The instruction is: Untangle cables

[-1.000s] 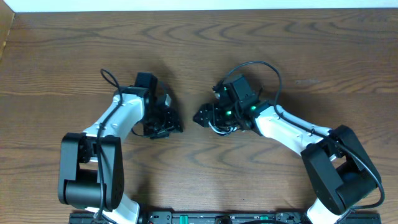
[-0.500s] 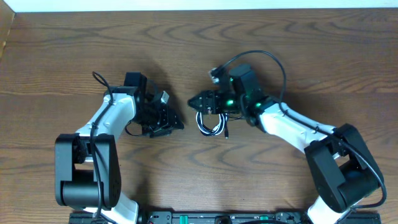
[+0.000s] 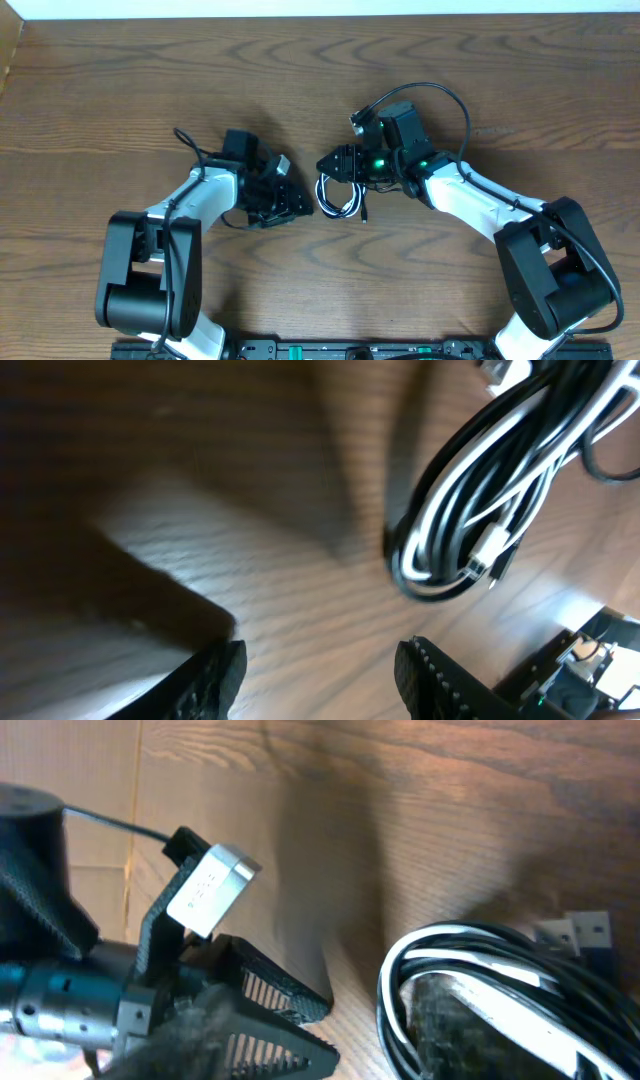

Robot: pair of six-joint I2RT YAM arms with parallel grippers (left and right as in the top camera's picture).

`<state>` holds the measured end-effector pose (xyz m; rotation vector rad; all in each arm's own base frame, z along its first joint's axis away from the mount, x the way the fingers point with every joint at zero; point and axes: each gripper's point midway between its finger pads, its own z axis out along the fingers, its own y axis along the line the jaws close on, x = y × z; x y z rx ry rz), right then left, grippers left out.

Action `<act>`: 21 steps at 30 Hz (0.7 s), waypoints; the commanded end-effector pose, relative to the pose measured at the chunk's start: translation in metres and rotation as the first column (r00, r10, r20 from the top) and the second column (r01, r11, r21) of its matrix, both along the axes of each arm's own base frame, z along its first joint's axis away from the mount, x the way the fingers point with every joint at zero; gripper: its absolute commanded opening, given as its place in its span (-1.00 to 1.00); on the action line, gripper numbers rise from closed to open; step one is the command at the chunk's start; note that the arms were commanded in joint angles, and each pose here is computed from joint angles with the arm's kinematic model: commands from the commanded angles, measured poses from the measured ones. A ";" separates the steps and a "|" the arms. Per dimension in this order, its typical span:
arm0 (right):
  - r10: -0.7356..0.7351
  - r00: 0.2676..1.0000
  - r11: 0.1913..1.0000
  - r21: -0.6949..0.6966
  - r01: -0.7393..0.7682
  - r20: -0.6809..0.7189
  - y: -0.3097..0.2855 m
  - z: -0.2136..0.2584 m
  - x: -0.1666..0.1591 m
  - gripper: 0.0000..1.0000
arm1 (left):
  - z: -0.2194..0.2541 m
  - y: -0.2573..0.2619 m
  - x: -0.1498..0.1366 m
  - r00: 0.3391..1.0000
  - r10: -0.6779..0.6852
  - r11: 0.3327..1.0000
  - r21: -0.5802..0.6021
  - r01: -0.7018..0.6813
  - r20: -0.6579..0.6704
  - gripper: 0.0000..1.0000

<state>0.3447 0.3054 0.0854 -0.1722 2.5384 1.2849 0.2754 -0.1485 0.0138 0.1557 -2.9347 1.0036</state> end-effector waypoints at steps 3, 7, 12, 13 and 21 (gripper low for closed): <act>-0.014 1.000 1.000 -0.024 0.014 -0.008 0.003 -0.006 -0.001 -0.13 | -0.001 -0.006 0.010 0.997 0.078 0.996 0.037 -0.078 -0.001 0.06; -0.031 0.999 0.999 -0.037 0.031 -0.010 0.000 -0.008 0.001 -0.16 | -0.003 -0.011 0.019 0.995 0.098 0.993 0.057 -0.100 0.035 0.06; -0.044 0.999 0.997 -0.057 0.044 0.008 -0.004 -0.010 0.006 -0.19 | -0.002 -0.023 0.024 0.994 0.067 0.995 0.062 -0.073 0.086 0.06; -0.047 0.999 0.997 -0.056 0.048 0.008 -0.005 -0.010 0.007 -0.18 | -0.001 -0.024 0.024 0.994 0.057 0.996 0.061 -0.063 0.093 0.06; -0.090 0.986 0.993 -0.091 0.077 -0.139 -0.043 -0.015 -0.003 -0.11 | 0.027 -0.030 0.047 0.988 0.039 0.999 -0.009 -0.038 0.148 0.06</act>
